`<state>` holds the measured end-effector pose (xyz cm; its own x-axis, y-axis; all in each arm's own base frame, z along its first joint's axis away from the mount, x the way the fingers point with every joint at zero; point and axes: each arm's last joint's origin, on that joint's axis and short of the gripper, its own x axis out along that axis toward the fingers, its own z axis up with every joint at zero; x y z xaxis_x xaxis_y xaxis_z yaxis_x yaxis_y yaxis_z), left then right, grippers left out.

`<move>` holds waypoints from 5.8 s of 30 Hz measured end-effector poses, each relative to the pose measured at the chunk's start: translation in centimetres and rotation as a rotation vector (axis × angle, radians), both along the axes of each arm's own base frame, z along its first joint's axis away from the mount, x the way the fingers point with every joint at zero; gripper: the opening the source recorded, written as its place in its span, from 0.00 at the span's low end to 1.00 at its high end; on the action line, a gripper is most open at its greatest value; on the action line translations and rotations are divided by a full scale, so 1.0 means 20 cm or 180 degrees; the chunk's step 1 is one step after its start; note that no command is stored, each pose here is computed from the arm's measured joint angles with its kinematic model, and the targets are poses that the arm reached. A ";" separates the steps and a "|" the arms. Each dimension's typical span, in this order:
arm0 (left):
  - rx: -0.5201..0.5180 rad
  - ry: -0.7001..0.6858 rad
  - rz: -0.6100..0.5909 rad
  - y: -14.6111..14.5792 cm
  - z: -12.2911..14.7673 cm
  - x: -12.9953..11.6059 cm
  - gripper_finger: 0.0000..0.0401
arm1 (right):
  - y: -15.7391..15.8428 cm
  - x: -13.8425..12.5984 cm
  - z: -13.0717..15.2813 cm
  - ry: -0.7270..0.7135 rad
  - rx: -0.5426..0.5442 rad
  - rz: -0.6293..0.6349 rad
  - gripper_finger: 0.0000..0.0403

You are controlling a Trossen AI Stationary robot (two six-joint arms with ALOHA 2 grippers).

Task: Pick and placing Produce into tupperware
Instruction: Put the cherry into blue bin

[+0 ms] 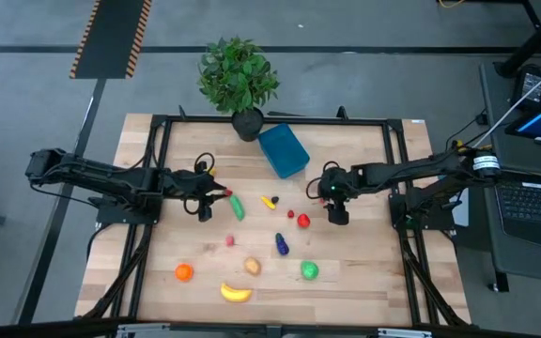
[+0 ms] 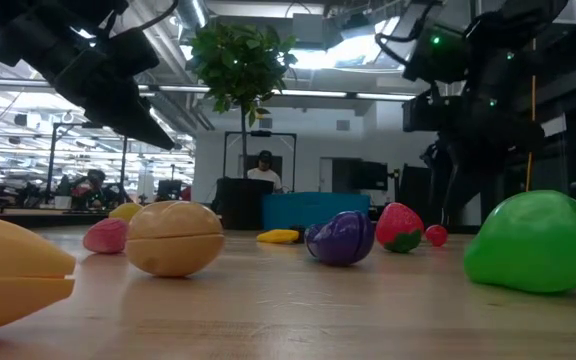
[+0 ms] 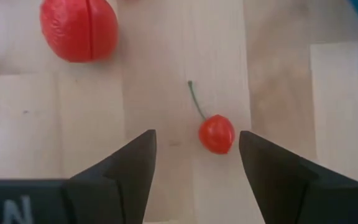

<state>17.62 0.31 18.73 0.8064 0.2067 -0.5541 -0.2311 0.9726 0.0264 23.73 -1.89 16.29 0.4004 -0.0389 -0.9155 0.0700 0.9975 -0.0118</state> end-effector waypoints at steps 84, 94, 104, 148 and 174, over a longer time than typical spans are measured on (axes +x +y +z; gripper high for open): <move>0.0002 0.0008 -0.0001 0.00 0.00 0.00 0.22 | -0.03 0.06 -0.20 0.0424 -0.0023 -0.0011 0.26; 0.0002 0.0008 -0.0001 0.00 0.00 0.00 0.23 | -0.03 0.06 -0.17 0.0293 0.0003 -0.0089 0.27; 0.0002 0.0008 -0.0002 0.00 0.00 0.00 0.18 | -0.03 0.01 0.03 -0.0245 -0.0043 -0.0132 0.26; 0.0234 0.0137 0.0046 0.01 -0.01 -0.01 0.12 | -0.09 -0.46 0.07 -0.3508 -0.0298 -0.0282 0.26; 0.0389 0.0116 0.0273 0.02 -0.01 -0.01 0.16 | -0.10 -0.50 0.02 -0.3769 -0.0510 -0.0674 0.26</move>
